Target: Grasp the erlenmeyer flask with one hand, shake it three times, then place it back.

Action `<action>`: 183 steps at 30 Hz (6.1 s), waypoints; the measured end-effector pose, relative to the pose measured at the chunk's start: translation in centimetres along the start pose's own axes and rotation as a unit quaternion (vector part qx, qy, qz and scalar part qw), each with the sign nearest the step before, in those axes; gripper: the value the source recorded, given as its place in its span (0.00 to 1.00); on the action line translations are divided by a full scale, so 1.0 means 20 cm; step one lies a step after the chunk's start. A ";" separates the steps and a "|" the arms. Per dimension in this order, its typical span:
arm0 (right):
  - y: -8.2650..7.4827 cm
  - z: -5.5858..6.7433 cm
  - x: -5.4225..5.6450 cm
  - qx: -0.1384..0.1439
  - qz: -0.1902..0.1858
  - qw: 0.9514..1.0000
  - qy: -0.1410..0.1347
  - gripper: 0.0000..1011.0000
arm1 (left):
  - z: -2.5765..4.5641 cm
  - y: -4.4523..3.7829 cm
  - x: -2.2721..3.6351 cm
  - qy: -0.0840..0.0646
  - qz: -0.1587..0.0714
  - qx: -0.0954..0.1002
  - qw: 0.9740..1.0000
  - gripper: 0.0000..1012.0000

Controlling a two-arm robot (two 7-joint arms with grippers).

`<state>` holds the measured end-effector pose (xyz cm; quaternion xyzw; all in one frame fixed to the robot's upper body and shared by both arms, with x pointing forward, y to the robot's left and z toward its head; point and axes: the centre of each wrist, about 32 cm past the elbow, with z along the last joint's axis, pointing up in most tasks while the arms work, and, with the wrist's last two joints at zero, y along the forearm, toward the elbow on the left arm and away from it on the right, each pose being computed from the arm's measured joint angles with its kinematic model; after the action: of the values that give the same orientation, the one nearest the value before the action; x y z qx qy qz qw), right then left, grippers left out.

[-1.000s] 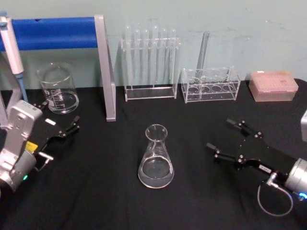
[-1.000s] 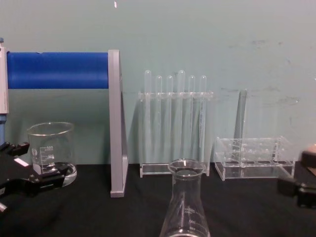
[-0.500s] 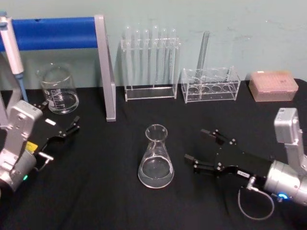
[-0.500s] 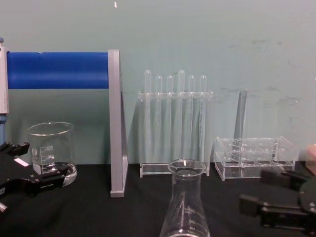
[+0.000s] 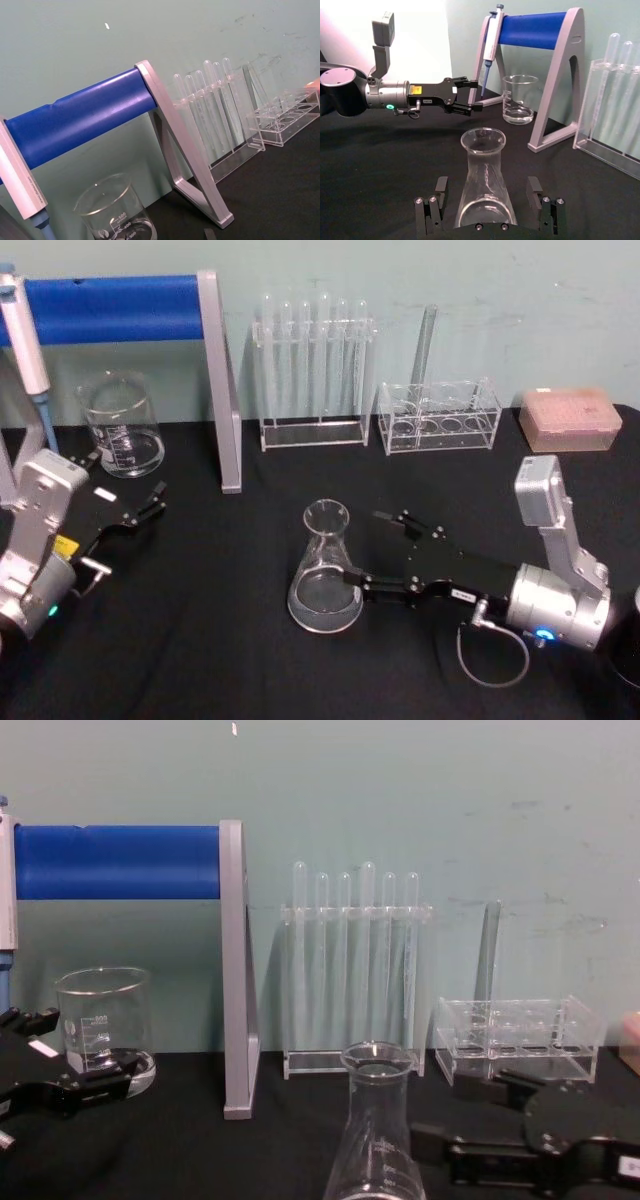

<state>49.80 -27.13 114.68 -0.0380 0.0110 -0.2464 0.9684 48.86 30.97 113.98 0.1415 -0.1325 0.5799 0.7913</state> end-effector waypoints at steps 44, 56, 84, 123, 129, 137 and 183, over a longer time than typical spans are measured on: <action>0.23 0.01 0.08 0.000 0.031 0.999 -0.018 0.99 | 0.000 0.000 0.000 0.000 0.000 0.000 1.000 0.99; 0.23 0.01 0.08 0.001 0.031 0.999 -0.017 0.99 | 0.000 0.000 0.000 0.000 0.000 0.000 1.000 0.99; 0.23 0.01 0.08 0.002 0.030 0.999 -0.016 0.45 | 0.000 0.000 0.000 0.000 0.000 0.000 1.000 0.99; 0.24 0.27 -0.07 0.059 -0.111 0.992 0.001 0.45 | 0.000 0.000 0.000 0.000 0.000 0.000 1.000 0.99; 0.23 0.34 -0.14 0.065 -0.215 0.974 0.000 0.45 | 0.000 0.000 0.000 0.000 0.000 0.000 1.000 0.99; 0.20 0.35 -0.17 0.056 -0.315 0.947 -0.004 0.45 | 0.000 0.000 0.000 0.000 0.000 0.000 1.000 0.99; 0.33 0.34 -0.23 0.042 -0.273 0.960 -0.038 0.45 | 0.000 0.000 0.000 0.000 0.000 0.000 1.000 0.99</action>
<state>49.17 -18.64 121.03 -0.0083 -0.0468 -0.4997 0.8649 48.86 30.97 113.98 0.1415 -0.1325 0.5799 0.7913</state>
